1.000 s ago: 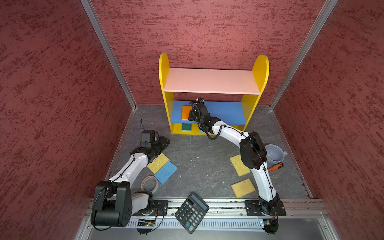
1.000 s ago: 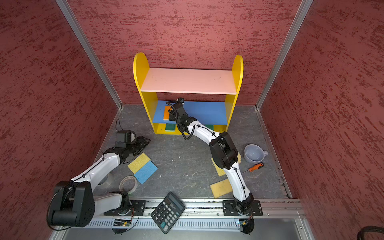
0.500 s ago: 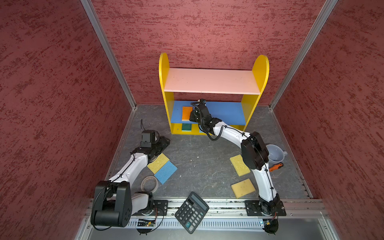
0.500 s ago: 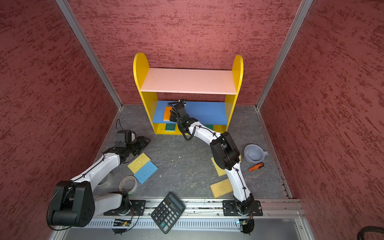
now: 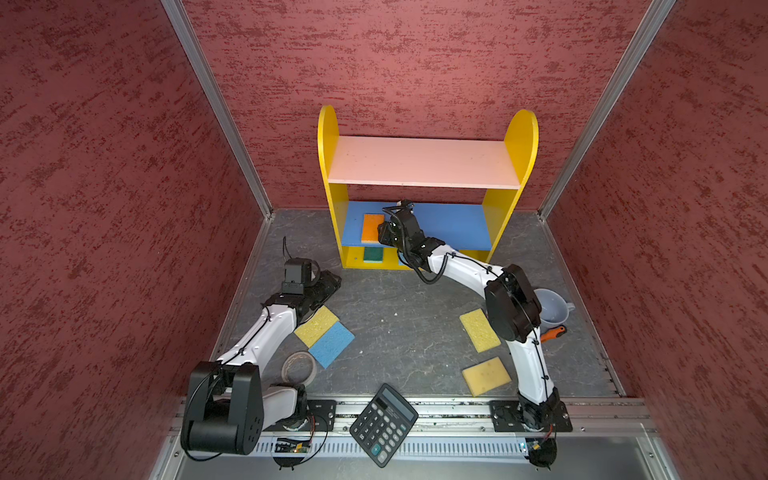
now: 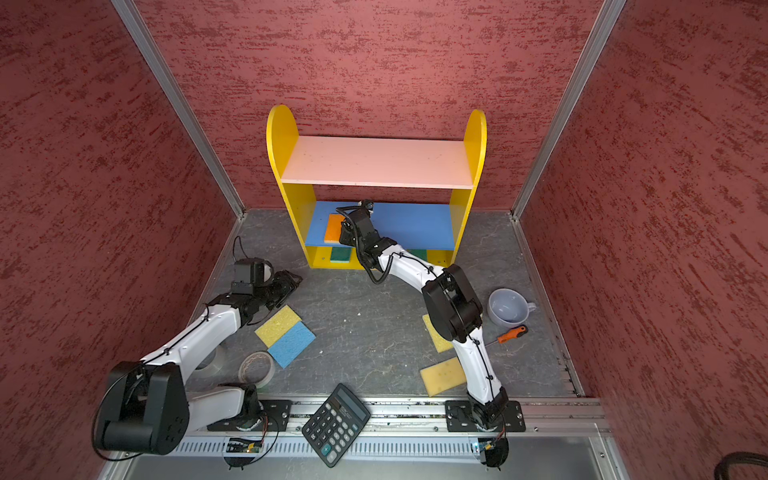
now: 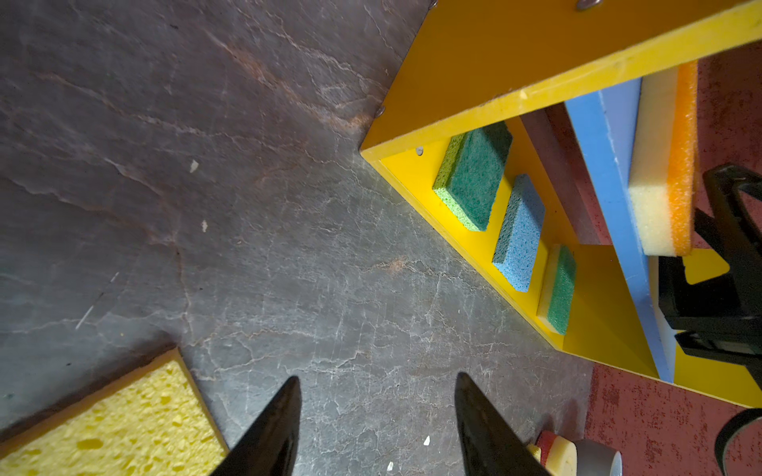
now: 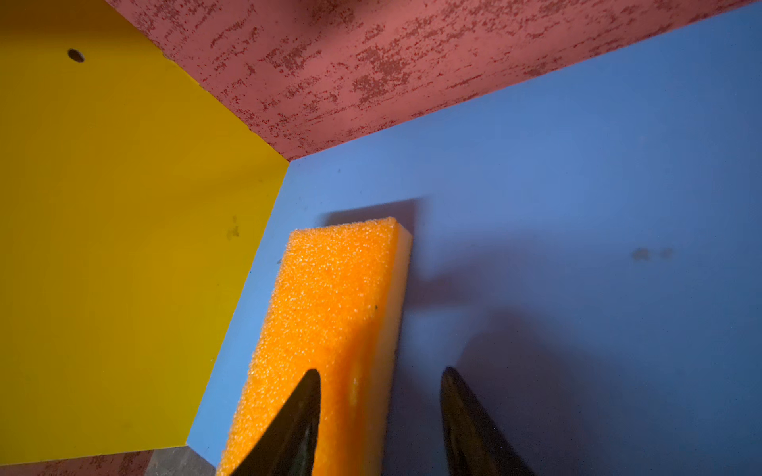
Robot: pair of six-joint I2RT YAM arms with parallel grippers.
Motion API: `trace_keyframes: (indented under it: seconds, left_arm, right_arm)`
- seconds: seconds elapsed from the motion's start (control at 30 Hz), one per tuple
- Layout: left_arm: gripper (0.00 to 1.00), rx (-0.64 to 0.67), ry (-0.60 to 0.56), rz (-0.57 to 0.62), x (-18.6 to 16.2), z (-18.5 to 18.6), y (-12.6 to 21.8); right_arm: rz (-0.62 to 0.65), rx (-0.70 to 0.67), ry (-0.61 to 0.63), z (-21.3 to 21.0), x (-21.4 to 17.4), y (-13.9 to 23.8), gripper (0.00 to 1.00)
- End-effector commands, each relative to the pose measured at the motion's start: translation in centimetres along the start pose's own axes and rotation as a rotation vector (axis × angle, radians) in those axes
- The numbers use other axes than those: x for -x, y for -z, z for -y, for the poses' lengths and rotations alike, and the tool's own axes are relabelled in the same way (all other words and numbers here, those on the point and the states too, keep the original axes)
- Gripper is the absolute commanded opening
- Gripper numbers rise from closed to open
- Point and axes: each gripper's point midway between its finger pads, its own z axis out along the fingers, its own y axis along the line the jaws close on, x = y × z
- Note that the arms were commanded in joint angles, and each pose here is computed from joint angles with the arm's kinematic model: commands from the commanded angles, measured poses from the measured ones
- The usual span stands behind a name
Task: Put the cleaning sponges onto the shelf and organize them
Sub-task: 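Lower the orange sponge flat onto the blue shelf with the right gripper, then release the orange sponge and withdraw the right gripper from the shelf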
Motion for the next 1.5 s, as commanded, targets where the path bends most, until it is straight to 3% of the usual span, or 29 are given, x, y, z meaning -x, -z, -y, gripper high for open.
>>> trace_keyframes:
  seconds: [0.0, 0.1, 0.2, 0.3, 0.33, 0.9, 1.47]
  left_arm:
    - [0.59, -0.001, -0.009, 0.016, 0.4, 0.4, 0.3]
    - [0.60, 0.001, -0.008, 0.017, 0.3, 0.4, 0.4]
    - [0.60, 0.000, -0.007, 0.019, 0.3, 0.4, 0.5]
    - [0.60, -0.001, -0.007, 0.021, 0.2, 0.5, 0.6]
    - [0.60, -0.002, -0.008, 0.023, 0.2, 0.5, 0.6]
    - [0.60, 0.015, -0.012, 0.017, 0.1, 0.2, 0.1]
    - [0.60, 0.021, -0.014, 0.009, 0.1, 0.1, -0.4]
  right_arm:
    - [0.046, 0.044, 0.002, -2.1, 2.2, 2.6, 0.49]
    - [0.065, 0.052, 0.025, -2.7, 3.0, 3.8, 0.46]
    - [0.065, 0.072, 0.046, -3.7, 2.9, 5.0, 0.36]
    - [0.036, 0.111, 0.060, -4.7, 2.0, 5.4, 0.06]
    - [0.018, 0.125, 0.062, -5.0, 1.6, 5.3, 0.00]
    - [-0.162, 0.207, 0.034, -6.5, -4.1, 2.7, 0.00]
    - [-0.138, 0.167, 0.019, -5.3, -3.5, 0.9, 0.00]
